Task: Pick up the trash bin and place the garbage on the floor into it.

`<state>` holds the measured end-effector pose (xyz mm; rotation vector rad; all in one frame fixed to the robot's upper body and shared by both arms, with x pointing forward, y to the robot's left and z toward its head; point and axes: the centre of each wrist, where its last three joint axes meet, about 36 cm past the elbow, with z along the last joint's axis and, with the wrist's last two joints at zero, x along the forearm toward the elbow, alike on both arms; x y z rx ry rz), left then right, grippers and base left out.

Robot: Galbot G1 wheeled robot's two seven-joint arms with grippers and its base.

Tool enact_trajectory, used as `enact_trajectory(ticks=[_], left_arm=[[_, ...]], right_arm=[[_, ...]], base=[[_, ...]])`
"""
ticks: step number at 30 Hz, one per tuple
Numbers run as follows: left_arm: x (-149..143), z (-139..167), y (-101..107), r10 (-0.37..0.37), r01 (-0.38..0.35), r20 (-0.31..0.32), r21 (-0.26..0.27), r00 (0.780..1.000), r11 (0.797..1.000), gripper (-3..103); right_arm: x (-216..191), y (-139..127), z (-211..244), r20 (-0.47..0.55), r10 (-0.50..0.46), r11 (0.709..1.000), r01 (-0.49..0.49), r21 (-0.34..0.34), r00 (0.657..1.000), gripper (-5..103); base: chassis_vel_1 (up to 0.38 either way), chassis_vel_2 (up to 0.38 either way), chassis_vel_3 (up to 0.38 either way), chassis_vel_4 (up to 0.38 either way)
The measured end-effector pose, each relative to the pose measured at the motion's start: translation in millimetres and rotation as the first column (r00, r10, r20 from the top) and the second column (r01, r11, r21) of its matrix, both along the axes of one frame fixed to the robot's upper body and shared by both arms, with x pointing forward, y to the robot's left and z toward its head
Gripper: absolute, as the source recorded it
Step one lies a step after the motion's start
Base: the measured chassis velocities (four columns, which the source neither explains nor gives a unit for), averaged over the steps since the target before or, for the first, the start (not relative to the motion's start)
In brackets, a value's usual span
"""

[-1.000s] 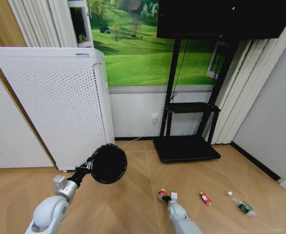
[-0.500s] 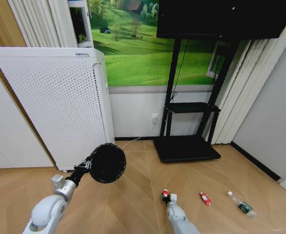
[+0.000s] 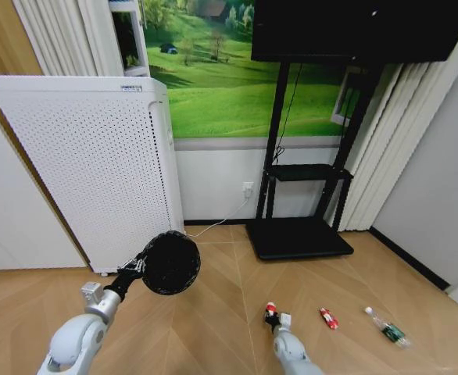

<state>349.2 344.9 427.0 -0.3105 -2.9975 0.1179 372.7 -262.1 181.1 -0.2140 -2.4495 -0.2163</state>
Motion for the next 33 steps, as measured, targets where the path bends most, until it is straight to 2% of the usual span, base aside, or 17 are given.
enact_trajectory(ticks=[1, 4, 6, 8, 11, 15, 17, 18, 20, 21, 22, 23, 24, 27, 29, 33], left_arm=[[0, 0, 0, 0.000, 0.000, 0.000, 0.000, 1.000, 1.000, 7], [15, -11, -16, -0.031, 0.031, -0.015, -0.010, 0.999, 0.999, 7], [19, -13, -23, -0.042, 0.041, -0.017, -0.012, 0.999, 0.999, 7], [31, -19, -40, -0.066, 0.066, -0.021, -0.017, 0.998, 0.998, 7], [35, -24, -52, -0.068, 0.068, -0.028, -0.026, 0.997, 0.997, 7], [41, -36, -66, -0.064, 0.061, -0.054, -0.045, 0.996, 0.997, 7], [56, -51, -75, -0.073, 0.070, -0.077, -0.041, 0.994, 0.997, 7], [56, -51, -75, -0.073, 0.070, -0.077, -0.041, 0.994, 0.997, 7], [72, -66, -86, -0.088, 0.085, -0.098, -0.034, 0.991, 0.996, 7], [83, -74, -97, -0.106, 0.102, -0.111, -0.038, 0.988, 0.994, 7], [83, -74, -97, -0.106, 0.102, -0.111, -0.038, 0.988, 0.994, 7], [89, -78, -106, -0.118, 0.114, -0.116, -0.042, 0.986, 0.993, 7], [101, -82, -128, -0.151, 0.146, -0.121, -0.050, 0.981, 0.988, 7], [105, -82, -138, -0.165, 0.160, -0.120, -0.053, 0.979, 0.986, 7], [119, -79, -177, -0.229, 0.223, -0.108, -0.063, 0.967, 0.973, 7], [124, -75, -193, -0.257, 0.252, -0.100, -0.063, 0.961, 0.966, 7]], right_arm=[[0, 0, 0, 0.000, 0.000, 1.000, 0.000, 0.000, 1.000, 32], [-16, -23, 38, 0.097, 0.000, 0.999, -0.004, 0.041, 0.995, 32], [-20, -27, 45, 0.112, 0.001, 0.999, -0.006, 0.044, 0.994, 32], [-24, -38, 71, 0.172, 0.007, 0.999, -0.014, 0.040, 0.985, 32], [-18, -39, 92, 0.224, 0.022, 0.998, -0.033, 0.044, 0.974, 32], [-11, -33, 127, 0.306, 0.075, 0.993, -0.099, 0.066, 0.949, 32], [-12, -25, 152, 0.366, 0.119, 0.986, -0.155, 0.069, 0.923, 32], [-12, -25, 152, 0.366, 0.119, 0.986, -0.155, 0.069, 0.923, 32], [-12, -15, 169, 0.403, 0.152, 0.979, -0.193, 0.064, 0.903, 32], [-10, -7, 178, 0.422, 0.170, 0.975, -0.215, 0.059, 0.891, 32], [-10, -7, 178, 0.422, 0.170, 0.975, -0.215, 0.059, 0.891, 32], [-8, -1, 183, 0.433, 0.182, 0.972, -0.228, 0.057, 0.883, 32], [-4, 10, 194, 0.447, 0.205, 0.965, -0.257, 0.058, 0.871, 32], [-2, 14, 199, 0.452, 0.216, 0.961, -0.270, 0.059, 0.866, 32], [2, 28, 215, 0.459, 0.263, 0.945, -0.321, 0.053, 0.849, 32], [2, 34, 217, 0.450, 0.289, 0.937, -0.345, 0.046, 0.845, 32]], base=[[0.000, 0.000, 0.000, 0.000], [0.000, 0.000, 0.000, 0.000], [0.000, 0.000, 0.000, 0.000], [0.000, 0.000, 0.000, 0.000], [0.000, 0.000, 0.000, 0.000], [0.000, 0.000, 0.000, 0.000], [0.000, 0.000, 0.000, 0.000], [0.000, 0.000, 0.000, 0.000], [0.000, 0.000, 0.000, 0.000], [0.000, 0.000, 0.000, 0.000], [0.000, 0.000, 0.000, 0.000], [0.000, 0.000, 0.000, 0.000], [0.000, 0.000, 0.000, 0.000], [0.000, 0.000, 0.000, 0.000], [0.000, 0.000, 0.000, 0.000], [0.000, 0.000, 0.000, 0.000]])
